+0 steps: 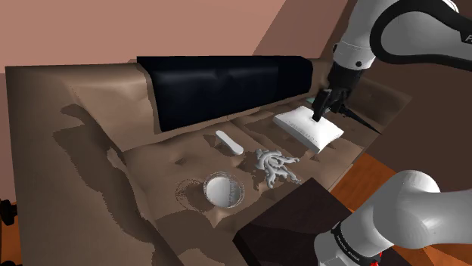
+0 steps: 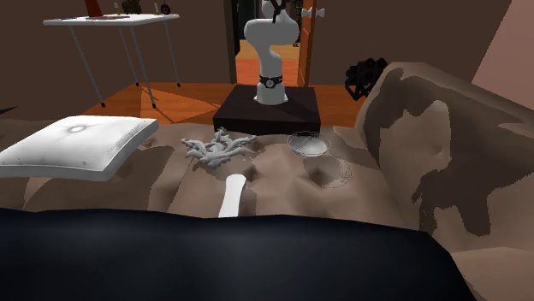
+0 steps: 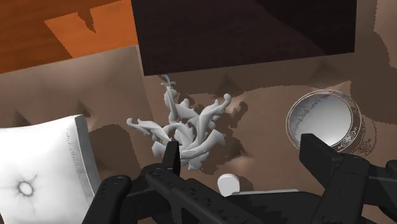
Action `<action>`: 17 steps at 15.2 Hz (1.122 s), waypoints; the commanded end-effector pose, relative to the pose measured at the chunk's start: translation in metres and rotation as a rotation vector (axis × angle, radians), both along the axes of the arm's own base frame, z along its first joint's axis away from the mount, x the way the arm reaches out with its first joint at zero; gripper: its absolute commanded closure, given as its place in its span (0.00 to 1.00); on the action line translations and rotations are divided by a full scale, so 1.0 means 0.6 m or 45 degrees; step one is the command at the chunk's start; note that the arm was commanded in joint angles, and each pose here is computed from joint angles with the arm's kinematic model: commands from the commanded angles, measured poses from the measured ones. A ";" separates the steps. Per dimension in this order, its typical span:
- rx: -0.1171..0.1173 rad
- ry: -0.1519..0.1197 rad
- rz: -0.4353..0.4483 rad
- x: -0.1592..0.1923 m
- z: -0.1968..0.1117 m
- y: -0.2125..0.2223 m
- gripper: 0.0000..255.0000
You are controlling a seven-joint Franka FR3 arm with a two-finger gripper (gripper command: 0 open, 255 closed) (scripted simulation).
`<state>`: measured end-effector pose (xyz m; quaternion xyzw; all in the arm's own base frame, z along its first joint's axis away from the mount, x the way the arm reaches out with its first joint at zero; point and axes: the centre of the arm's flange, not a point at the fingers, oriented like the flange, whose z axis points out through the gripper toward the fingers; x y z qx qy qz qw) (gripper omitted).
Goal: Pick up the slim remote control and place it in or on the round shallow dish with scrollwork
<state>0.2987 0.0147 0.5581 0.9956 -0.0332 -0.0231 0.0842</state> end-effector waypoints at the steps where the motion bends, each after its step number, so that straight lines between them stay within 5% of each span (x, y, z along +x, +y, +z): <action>1: 0.000 0.000 0.000 0.000 0.000 0.000 0.00; 17: 0.070 0.006 0.043 0.241 -0.250 -0.059 0.00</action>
